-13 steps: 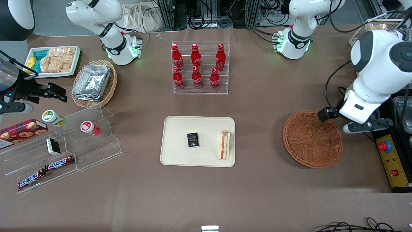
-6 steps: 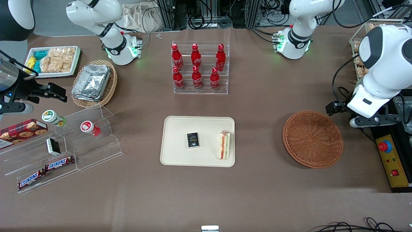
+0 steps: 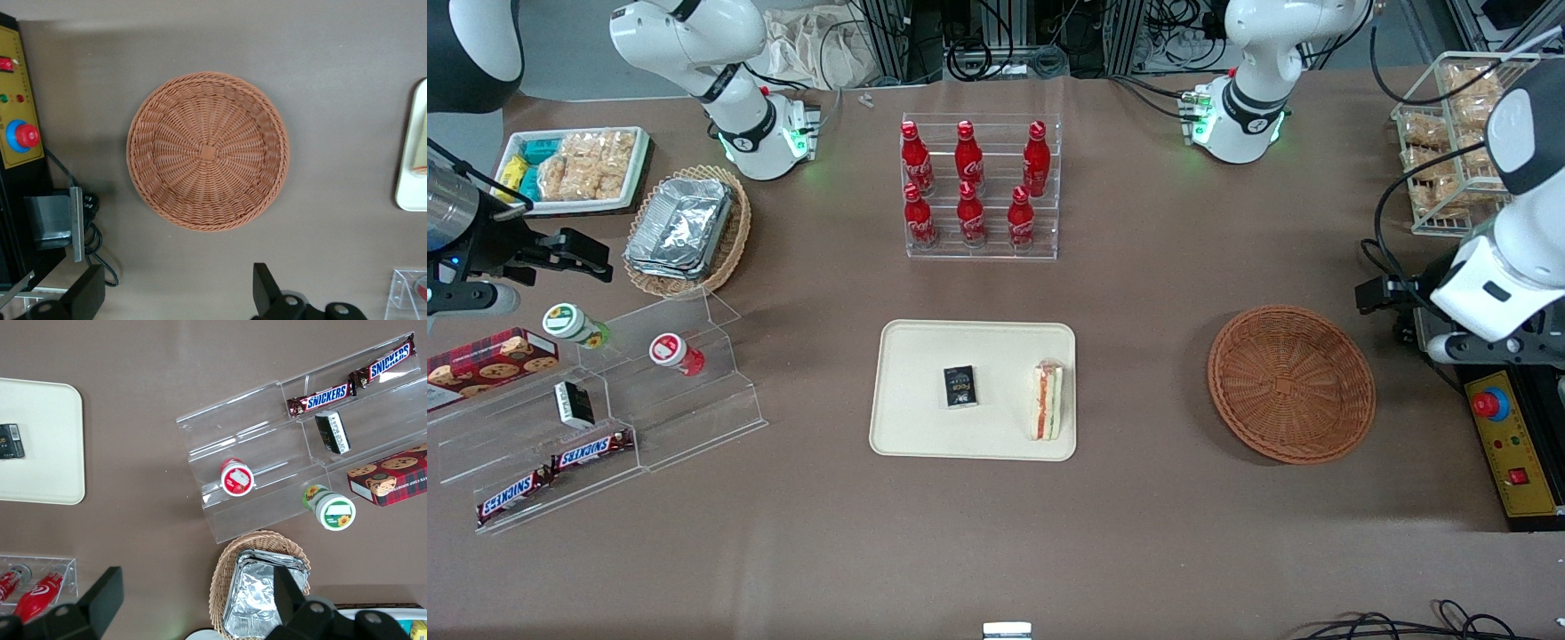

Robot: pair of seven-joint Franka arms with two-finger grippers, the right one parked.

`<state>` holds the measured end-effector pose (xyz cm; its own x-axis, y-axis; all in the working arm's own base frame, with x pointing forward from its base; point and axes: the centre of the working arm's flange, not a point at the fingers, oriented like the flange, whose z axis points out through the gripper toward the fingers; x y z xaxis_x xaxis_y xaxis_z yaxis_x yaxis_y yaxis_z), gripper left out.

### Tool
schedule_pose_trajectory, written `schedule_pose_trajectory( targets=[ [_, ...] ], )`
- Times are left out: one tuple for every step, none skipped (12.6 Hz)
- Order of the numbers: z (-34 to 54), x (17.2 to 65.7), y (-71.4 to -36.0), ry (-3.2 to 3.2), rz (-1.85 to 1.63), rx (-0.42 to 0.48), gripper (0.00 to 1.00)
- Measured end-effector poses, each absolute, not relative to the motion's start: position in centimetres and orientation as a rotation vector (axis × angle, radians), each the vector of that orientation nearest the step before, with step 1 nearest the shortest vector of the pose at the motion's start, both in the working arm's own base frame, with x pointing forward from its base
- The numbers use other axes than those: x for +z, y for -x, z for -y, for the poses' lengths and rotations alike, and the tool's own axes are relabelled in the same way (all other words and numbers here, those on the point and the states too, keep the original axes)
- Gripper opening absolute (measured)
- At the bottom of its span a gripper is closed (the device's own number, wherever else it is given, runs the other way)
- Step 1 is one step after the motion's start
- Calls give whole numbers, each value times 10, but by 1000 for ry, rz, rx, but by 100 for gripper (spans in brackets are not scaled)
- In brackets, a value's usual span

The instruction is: Place sandwich from basket to tray

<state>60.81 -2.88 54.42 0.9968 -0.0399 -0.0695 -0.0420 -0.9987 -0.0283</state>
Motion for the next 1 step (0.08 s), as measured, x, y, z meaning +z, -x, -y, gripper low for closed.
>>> schedule_pose_trajectory(
  targets=[
    [32, 541, -615, 3114, -76, 115, 100]
  ],
)
